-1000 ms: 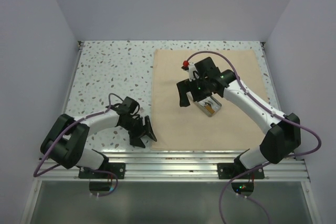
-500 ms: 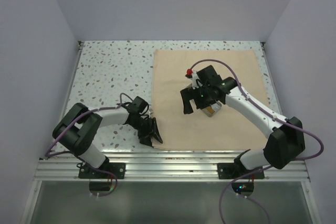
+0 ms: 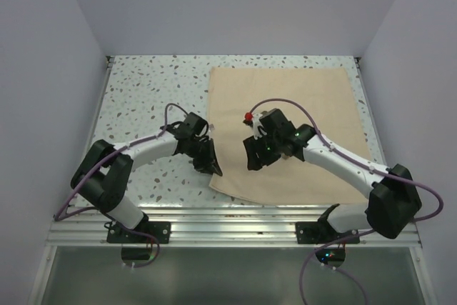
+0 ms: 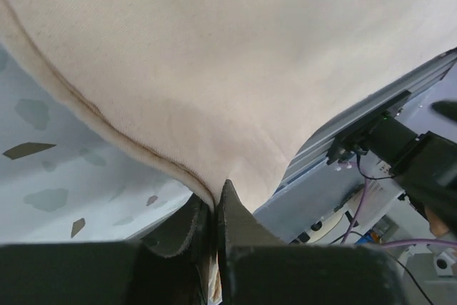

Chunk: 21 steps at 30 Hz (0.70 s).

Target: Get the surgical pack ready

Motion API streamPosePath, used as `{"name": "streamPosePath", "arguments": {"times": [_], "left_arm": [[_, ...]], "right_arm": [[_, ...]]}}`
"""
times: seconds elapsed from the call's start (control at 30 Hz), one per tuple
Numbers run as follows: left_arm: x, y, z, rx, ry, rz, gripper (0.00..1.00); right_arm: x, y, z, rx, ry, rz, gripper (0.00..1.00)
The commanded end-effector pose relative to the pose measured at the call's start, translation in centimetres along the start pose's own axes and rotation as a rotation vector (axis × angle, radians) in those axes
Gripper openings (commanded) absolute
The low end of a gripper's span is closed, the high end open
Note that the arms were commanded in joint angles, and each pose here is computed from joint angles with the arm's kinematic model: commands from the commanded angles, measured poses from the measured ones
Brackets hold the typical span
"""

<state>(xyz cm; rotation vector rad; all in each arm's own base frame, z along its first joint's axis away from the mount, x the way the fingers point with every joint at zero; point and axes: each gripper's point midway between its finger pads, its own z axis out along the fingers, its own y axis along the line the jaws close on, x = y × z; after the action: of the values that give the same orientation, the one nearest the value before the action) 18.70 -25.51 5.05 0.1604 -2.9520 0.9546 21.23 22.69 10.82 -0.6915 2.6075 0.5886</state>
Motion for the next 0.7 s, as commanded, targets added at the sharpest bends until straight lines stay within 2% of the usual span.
{"name": "streamPosePath", "arguments": {"times": [0.0,0.1,0.27,0.5,0.53,0.67], "left_arm": [[-1.5,-3.5,-2.0,0.076,-0.042,0.061,0.00],[-2.2,-5.8,-2.6,0.135,-0.031,0.046,0.00],[-2.7,-8.9,-3.2,0.228,0.009,-0.008,0.00],[-2.6,-9.6,-3.1,0.248,0.053,-0.072,0.00],[-2.6,-9.6,-3.1,0.251,0.059,-0.079,0.00],[-2.4,-10.1,-3.0,0.273,0.090,-0.098,0.00]], "right_arm": [[-2.4,3.8,-1.0,-0.097,-0.171,-0.084,0.53],[-2.5,5.7,-1.3,-0.134,-0.236,-0.101,0.54],[-2.4,7.8,-1.4,-0.123,-0.251,-0.182,0.74],[-1.7,7.3,0.1,-0.027,-0.236,-0.279,0.81],[-1.8,7.1,0.3,-0.002,-0.237,-0.300,0.88],[-2.3,6.8,0.8,0.059,-0.247,-0.344,0.89]]}}
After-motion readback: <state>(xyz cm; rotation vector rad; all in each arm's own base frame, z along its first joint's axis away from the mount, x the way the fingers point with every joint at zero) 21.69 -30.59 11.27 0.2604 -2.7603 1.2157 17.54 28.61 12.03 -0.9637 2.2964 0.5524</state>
